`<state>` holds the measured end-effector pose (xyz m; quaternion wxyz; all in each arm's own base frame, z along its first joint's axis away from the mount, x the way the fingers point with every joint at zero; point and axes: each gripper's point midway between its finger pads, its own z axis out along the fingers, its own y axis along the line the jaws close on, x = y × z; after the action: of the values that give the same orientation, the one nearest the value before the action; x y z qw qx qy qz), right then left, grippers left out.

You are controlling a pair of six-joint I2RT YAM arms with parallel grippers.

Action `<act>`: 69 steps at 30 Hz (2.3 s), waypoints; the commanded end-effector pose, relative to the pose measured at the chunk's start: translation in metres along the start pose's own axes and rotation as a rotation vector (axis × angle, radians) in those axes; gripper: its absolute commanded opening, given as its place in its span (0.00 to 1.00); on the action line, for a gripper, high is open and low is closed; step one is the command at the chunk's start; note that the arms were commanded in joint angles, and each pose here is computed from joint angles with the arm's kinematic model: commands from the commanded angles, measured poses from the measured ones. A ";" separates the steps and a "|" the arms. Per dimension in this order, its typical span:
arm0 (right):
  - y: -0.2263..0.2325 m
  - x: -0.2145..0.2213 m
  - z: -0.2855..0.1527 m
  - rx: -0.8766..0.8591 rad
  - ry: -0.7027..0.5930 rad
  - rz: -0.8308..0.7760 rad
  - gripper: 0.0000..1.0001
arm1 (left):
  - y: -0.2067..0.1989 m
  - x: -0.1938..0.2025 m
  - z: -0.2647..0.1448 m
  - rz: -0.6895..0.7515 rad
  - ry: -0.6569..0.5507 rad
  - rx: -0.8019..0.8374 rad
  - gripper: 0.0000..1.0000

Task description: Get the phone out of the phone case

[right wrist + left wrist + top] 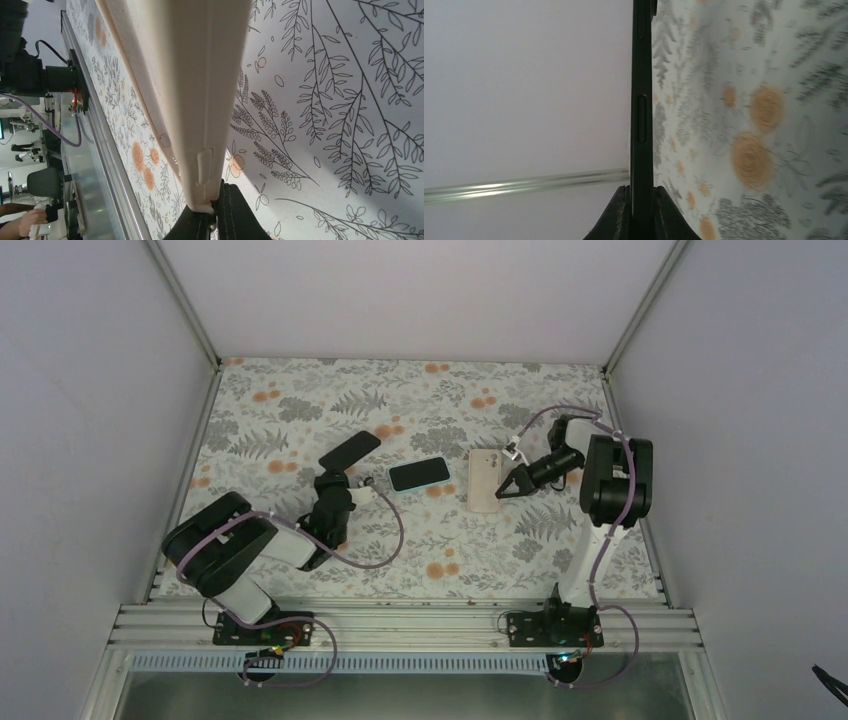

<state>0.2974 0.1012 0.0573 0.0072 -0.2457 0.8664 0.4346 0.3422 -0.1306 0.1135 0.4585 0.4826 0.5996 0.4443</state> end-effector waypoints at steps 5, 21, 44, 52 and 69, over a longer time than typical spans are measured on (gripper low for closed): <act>-0.011 -0.013 0.002 -0.025 -0.051 0.040 0.04 | -0.037 0.003 -0.002 0.053 -0.030 0.045 0.02; -0.023 -0.023 -0.003 -0.075 -0.098 0.100 0.51 | -0.065 0.010 -0.029 0.182 -0.112 0.075 0.90; 0.046 -0.079 -0.047 0.381 0.001 -0.555 1.00 | -0.102 -0.049 -0.098 0.072 -0.291 0.896 1.00; 0.054 -0.079 -0.005 0.395 0.117 -0.601 0.94 | -0.060 -0.071 -0.097 -0.020 -0.317 0.902 1.00; 0.087 -0.061 0.085 0.160 0.112 -0.557 0.03 | -0.020 -0.144 0.009 -0.244 -0.319 0.832 0.02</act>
<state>0.2915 0.2161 0.0858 0.0852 -0.5117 0.8035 0.2921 0.3422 -0.2656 0.1393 0.3734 0.6254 0.6846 0.0263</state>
